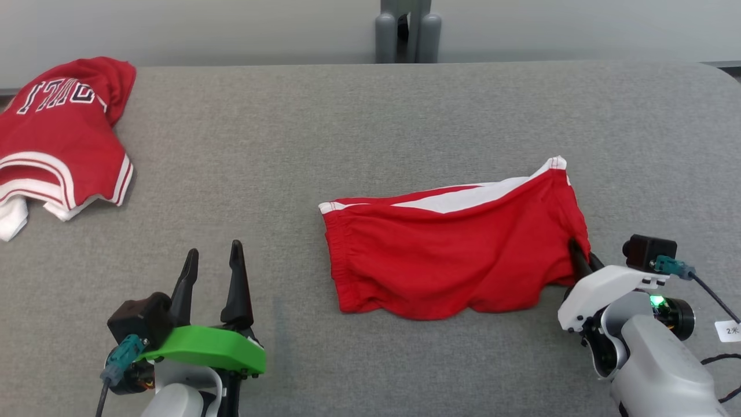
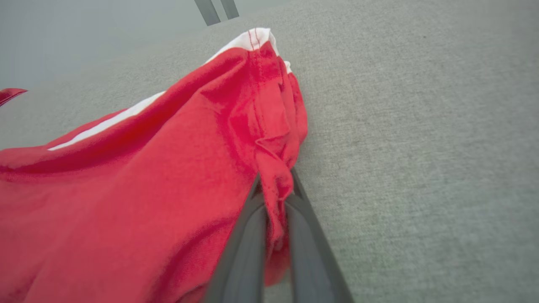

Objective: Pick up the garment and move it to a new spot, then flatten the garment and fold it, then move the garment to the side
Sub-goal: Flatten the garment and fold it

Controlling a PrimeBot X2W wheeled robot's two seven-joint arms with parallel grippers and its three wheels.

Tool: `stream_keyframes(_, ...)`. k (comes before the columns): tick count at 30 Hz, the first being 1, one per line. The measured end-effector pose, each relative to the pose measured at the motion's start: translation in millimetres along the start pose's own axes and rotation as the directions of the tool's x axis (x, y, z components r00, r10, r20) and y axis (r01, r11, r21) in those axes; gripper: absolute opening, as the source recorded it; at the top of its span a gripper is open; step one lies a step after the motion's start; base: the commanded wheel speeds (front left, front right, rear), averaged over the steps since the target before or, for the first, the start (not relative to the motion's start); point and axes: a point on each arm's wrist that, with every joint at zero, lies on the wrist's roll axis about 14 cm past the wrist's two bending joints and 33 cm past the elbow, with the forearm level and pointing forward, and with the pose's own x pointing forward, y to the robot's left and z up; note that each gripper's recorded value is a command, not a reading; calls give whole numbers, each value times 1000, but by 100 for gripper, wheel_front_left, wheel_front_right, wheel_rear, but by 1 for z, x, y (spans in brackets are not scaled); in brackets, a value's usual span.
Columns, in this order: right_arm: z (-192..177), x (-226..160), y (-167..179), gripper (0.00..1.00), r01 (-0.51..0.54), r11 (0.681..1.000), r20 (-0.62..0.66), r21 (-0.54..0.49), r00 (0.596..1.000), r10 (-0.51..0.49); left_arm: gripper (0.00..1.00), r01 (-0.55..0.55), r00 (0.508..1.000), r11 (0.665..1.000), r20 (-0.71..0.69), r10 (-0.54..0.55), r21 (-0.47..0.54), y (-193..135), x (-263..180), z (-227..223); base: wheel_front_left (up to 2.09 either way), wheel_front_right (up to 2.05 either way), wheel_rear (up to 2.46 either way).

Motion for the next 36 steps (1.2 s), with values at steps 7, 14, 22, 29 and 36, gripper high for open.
stream_keyframes(7,9,-20,-9,0,41,999,64,28,997,-43,100,59,998,998,7,-59,4,-21,2,2,0,0,0)
stream_keyframes(14,36,-13,22,0,-35,999,145,-16,989,37,100,50,998,999,27,-50,8,-19,-5,8,0,0,0)
stream_keyframes(22,62,-3,121,0,-275,955,168,-110,942,291,100,-11,998,1000,56,11,1,0,-20,17,0,0,0)
stream_keyframes(29,32,-16,211,0,-515,841,33,-163,850,526,100,-77,993,997,87,78,-4,21,-34,27,0,0,0)
stream_keyframes(36,-22,-28,239,0,-608,772,-132,-185,794,593,100,-127,987,992,101,127,-9,37,-45,30,0,0,0)
